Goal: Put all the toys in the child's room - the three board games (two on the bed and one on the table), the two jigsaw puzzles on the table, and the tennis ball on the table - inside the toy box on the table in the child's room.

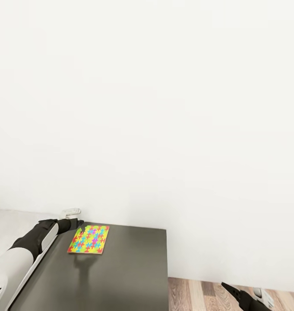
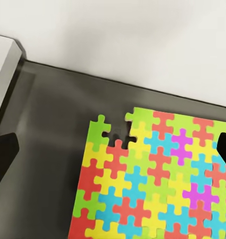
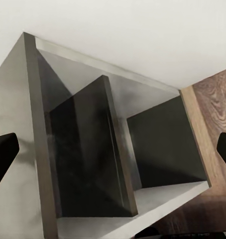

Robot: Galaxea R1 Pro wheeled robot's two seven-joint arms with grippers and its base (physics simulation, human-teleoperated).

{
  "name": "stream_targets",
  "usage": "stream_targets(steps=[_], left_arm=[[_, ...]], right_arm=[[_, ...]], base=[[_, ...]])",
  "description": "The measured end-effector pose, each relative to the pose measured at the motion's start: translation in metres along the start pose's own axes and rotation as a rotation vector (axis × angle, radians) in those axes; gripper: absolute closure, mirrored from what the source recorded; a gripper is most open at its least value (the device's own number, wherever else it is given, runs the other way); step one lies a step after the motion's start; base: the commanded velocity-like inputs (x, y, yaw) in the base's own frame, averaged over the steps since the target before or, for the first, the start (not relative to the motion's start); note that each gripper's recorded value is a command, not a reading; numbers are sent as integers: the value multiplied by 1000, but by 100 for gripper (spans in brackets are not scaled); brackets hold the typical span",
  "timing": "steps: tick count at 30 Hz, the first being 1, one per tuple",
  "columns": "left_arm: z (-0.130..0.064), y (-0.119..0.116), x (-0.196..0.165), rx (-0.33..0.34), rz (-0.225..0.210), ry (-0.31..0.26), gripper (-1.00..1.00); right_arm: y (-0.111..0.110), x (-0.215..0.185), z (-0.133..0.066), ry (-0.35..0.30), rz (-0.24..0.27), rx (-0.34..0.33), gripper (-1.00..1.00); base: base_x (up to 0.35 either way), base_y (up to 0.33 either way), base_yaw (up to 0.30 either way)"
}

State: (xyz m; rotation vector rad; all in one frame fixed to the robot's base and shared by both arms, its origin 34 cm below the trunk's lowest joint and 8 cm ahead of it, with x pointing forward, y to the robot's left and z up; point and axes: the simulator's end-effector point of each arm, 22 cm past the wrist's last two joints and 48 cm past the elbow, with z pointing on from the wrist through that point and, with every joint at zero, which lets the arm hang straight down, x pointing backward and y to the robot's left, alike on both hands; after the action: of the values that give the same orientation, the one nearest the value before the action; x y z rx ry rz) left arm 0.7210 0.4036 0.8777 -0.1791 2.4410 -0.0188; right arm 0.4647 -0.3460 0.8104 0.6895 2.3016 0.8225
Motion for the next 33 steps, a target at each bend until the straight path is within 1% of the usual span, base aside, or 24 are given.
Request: stream_targets(steps=[6, 21, 24, 26, 28, 29, 33], left_arm=[[3, 2, 4, -2, -5, 7, -100], [11, 5, 11, -1, -15, 20, -100], [13, 1, 13, 20, -17, 26, -100], [14, -4, 15, 46, -17, 29, -100], [15, -11, 16, 79, -16, 32, -100], [13, -15, 16, 115, -15, 34, -100], [11, -11, 17, 158, -13, 38, -100]], right_arm=[[-3, 1, 1, -3, -4, 5, -100], [-10, 7, 3, 11, 3, 21, -100], [-11, 8, 4, 14, 4, 24, -100], [-12, 9, 4, 17, 6, 26, -100], [-13, 10, 4, 18, 7, 28, -100], [-14, 10, 5, 19, 7, 29, -100], [-16, 12, 5, 23, 9, 33, -100]], base=[[0, 0, 0], [0, 0, 0], [0, 0, 0], [0, 0, 0], [0, 0, 0], [0, 0, 0], [0, 0, 0]])
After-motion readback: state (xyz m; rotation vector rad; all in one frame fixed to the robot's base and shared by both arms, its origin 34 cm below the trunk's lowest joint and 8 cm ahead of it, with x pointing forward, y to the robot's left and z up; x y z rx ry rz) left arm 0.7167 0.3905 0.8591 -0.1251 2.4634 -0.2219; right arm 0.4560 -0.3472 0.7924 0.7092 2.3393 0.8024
